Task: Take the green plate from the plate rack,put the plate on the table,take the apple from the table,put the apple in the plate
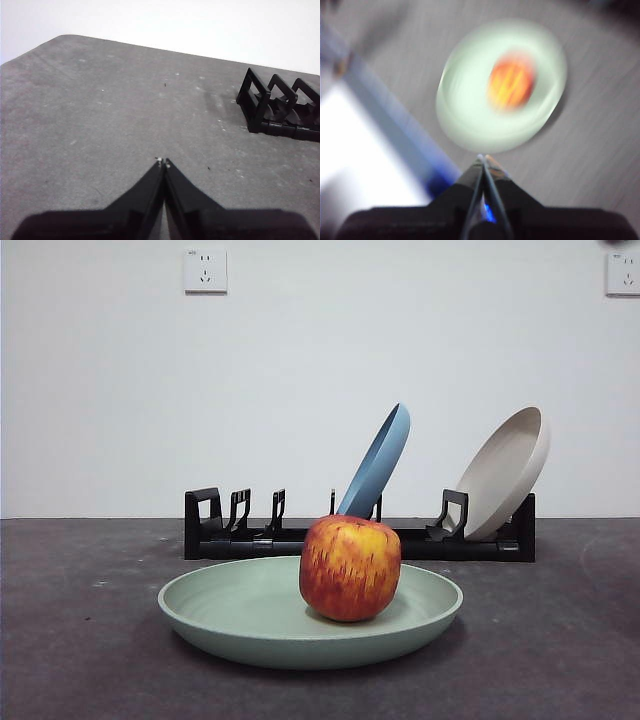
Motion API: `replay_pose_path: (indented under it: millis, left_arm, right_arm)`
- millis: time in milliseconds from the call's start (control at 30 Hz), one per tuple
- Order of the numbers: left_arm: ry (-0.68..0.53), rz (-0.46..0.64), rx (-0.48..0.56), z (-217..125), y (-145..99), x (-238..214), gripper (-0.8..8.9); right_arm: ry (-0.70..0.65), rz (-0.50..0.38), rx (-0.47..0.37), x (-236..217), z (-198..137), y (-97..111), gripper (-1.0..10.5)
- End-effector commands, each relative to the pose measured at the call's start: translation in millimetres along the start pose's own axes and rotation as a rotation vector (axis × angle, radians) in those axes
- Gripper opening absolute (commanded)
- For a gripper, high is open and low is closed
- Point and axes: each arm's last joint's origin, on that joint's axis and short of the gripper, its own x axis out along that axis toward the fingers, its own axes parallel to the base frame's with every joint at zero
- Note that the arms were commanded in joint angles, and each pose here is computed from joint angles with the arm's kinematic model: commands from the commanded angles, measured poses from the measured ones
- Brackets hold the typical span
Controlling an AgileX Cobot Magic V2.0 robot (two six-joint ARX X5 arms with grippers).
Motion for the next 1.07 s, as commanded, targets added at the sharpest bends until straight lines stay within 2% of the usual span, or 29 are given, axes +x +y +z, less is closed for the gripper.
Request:
replay_pose_path:
  millis: [33, 300, 467, 600, 767, 1067]
  left_arm:
    - [0.01, -0.003, -0.01, -3.9, 0.7, 1.2, -0.03]
    - [0.01, -0.003, -0.01, -3.9, 0.7, 1.2, -0.03]
    - [0.01, -0.003, -0.01, -3.9, 0.7, 1.2, -0.03]
    - [0.01, -0.003, -0.01, -3.9, 0.7, 1.2, -0.03]
    - [0.01, -0.003, -0.01, -3.9, 0.7, 1.2, -0.03]
    - [0.01, -0.003, -0.01, -3.9, 0.7, 1.2, -0.03]
  right_arm:
    - [-0.14, -0.107, 0.037, -7.5, -4.5, -14.1, 0.0]
    - [-0.427, -0.351, 0.08, -3.3, -50.4, -41.5, 0.0]
    - [-0.515, -0.414, 0.071, 20.4, -91.5, -48.6, 0.0]
    - [-0.543, -0.427, 0.061, 37.7, -116.3, -51.8, 0.0]
    - [-0.527, -0.416, 0.104, 55.0, -139.9, -54.6, 0.0]
    - [-0.511, -0.403, 0.151, 66.6, -156.7, -55.9, 0.0]
